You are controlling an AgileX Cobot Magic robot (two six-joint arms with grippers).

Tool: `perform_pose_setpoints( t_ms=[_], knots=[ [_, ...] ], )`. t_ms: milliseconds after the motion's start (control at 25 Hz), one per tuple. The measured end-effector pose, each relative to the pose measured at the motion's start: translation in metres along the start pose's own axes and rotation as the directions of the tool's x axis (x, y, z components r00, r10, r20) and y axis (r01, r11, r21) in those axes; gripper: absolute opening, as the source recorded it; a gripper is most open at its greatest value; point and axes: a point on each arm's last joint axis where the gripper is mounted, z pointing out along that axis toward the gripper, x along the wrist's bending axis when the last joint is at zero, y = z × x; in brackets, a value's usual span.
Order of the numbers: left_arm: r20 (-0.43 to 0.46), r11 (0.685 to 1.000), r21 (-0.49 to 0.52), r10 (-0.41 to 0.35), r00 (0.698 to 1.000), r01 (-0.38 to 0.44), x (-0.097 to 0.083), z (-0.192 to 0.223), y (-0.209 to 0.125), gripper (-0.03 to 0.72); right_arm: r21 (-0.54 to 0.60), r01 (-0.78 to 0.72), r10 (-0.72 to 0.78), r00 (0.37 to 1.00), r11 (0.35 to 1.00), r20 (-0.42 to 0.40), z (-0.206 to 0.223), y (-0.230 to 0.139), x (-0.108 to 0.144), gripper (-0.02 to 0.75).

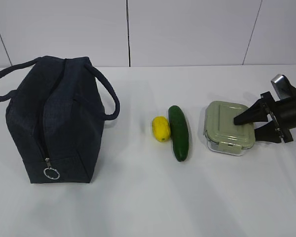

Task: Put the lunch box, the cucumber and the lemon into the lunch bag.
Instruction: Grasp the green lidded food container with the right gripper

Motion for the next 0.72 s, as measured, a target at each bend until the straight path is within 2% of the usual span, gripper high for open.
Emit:
perform_pose_setpoints(
  t_ms=[320,720],
  knots=[
    [0.0,1.0,0.0,0.0,1.0,0.0,0.0,0.0,0.0,0.239,-0.001,0.0,0.0,1.0,1.0,-0.001,0.0,0.0001,0.0001,0.513],
    [0.0,1.0,0.0,0.0,1.0,0.0,0.0,0.0,0.0,0.239,-0.004,-0.003,0.003,1.0,1.0,-0.006,0.0,0.0003,0.0005,0.448]
  ],
)
